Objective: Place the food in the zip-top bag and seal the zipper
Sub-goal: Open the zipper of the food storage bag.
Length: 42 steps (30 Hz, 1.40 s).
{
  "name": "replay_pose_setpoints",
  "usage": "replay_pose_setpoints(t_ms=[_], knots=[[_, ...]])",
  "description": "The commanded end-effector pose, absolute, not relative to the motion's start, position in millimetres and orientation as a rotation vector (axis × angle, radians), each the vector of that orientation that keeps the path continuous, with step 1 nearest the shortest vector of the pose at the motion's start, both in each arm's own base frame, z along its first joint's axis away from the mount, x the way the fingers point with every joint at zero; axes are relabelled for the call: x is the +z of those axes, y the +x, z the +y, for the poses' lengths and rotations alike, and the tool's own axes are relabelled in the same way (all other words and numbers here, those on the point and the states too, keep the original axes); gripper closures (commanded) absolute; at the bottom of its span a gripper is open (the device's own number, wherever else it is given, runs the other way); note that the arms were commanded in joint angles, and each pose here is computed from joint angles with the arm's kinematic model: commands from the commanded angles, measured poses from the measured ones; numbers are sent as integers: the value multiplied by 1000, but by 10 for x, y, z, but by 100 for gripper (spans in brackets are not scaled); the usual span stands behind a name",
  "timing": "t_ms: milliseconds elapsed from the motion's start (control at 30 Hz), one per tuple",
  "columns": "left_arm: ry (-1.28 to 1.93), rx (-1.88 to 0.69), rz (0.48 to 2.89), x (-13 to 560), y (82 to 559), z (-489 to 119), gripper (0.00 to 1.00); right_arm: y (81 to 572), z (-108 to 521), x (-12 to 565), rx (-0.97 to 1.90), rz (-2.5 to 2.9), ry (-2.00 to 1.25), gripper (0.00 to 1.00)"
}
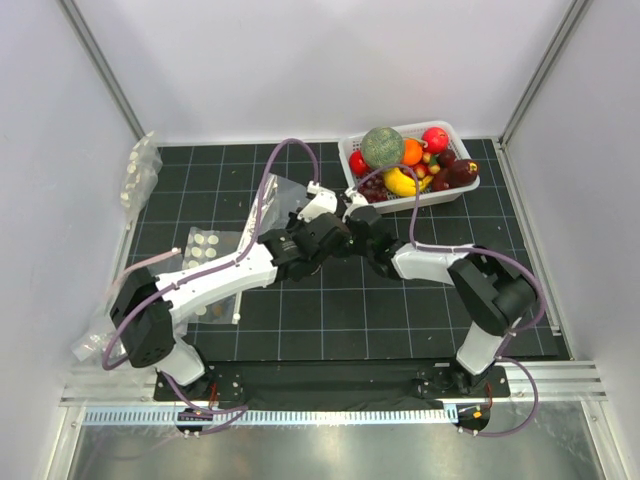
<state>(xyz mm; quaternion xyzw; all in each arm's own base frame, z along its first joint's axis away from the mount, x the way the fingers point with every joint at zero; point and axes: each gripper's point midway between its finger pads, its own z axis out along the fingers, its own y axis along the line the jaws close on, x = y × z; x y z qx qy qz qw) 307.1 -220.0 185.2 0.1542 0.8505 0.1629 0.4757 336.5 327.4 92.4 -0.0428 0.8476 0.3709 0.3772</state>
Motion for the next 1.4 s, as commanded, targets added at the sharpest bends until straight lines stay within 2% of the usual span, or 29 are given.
replay_pose_setpoints(t_ms=[0,67,200,267,300,367,400,433,667,767,833,867,933,1133,1233,1300,1367], knots=[[246,346,2017,2049,3090,-2120,100,3481,3220,752,916,2223,-6,92],[254,292,2013,2071,3065,-2129,98,3468,3246,749,949,2222,-15,99],[273,285,2017,2049,3074,-2110,84,3437,3235,863,969,2191,-33,99],[288,332,2027,1991,3088,-2085,80,3413,3197,931,959,2176,-35,99],[286,334,2027,2012,3104,-2105,70,3405,3195,959,964,2172,-35,99],[302,363,2041,1961,3115,-2112,62,3373,3214,1042,990,2156,-56,99],[295,365,2040,1967,3127,-2116,52,3348,3238,1056,996,2154,-72,99],[297,370,2042,1961,3130,-2118,50,3336,3257,1078,1000,2147,-85,99],[299,290,2047,2030,3082,-2140,48,3366,3371,1134,983,2149,-144,99],[309,245,2042,2033,3061,-2168,67,3340,3392,1117,961,2152,-169,99],[317,255,2041,2026,3084,-2188,63,3326,3418,1131,951,2145,-190,99],[322,265,2044,2011,3094,-2196,56,3312,3432,1136,945,2144,-202,99],[341,280,2054,1958,3123,-2240,50,3312,3430,1124,925,2143,-211,99],[415,219,2110,1797,3139,-2409,43,3281,3464,1138,925,2136,-226,99],[441,168,2127,1764,3097,-2467,36,3273,3448,1148,917,2133,-226,99],[459,162,2127,1733,3067,-2445,35,3276,3446,1162,917,2129,-225,99],[451,178,2115,1733,3093,-2427,42,3254,3451,1161,925,2129,-229,99]])
